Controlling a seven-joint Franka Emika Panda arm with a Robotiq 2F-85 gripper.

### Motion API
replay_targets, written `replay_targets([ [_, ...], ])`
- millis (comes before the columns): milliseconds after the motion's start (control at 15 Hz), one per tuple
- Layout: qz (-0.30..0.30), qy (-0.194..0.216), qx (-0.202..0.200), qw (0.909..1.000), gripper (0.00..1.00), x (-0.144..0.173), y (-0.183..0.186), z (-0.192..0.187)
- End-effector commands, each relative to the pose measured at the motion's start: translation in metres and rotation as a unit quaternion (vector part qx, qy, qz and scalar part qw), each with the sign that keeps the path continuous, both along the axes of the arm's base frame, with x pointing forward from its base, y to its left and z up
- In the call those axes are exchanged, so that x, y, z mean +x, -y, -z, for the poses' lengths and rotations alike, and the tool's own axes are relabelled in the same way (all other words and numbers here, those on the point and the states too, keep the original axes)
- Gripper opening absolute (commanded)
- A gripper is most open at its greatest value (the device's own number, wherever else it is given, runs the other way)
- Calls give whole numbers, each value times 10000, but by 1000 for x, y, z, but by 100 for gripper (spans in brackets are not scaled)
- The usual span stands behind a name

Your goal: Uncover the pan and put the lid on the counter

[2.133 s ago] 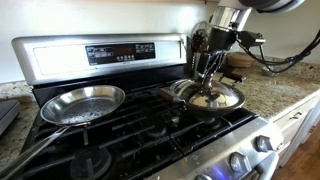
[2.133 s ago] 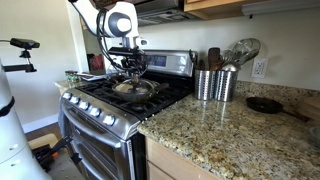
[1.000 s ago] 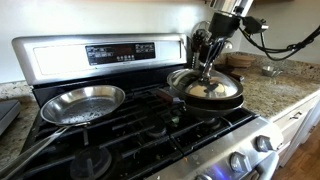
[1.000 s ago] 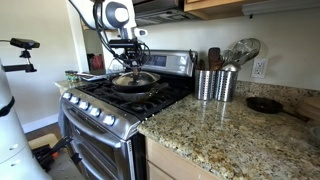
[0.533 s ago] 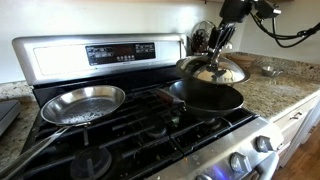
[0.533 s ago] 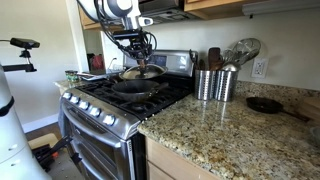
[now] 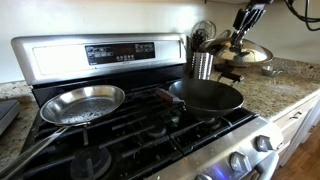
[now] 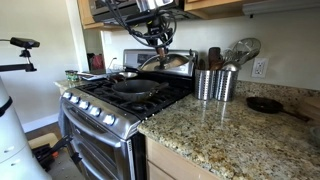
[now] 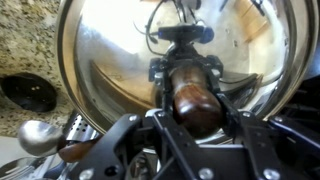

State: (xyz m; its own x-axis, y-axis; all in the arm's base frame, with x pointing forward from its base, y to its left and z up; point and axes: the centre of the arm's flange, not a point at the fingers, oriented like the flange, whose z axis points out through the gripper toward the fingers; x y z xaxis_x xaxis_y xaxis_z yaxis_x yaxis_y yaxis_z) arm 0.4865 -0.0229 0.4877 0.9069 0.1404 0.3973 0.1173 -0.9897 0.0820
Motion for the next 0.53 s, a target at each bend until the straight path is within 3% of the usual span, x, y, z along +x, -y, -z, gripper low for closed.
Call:
replay_targets([
  [0,398,-36,-1,9992,20,-6,56,-13],
  [467,1242,-350,148,9915,20,-5,153,26],
])
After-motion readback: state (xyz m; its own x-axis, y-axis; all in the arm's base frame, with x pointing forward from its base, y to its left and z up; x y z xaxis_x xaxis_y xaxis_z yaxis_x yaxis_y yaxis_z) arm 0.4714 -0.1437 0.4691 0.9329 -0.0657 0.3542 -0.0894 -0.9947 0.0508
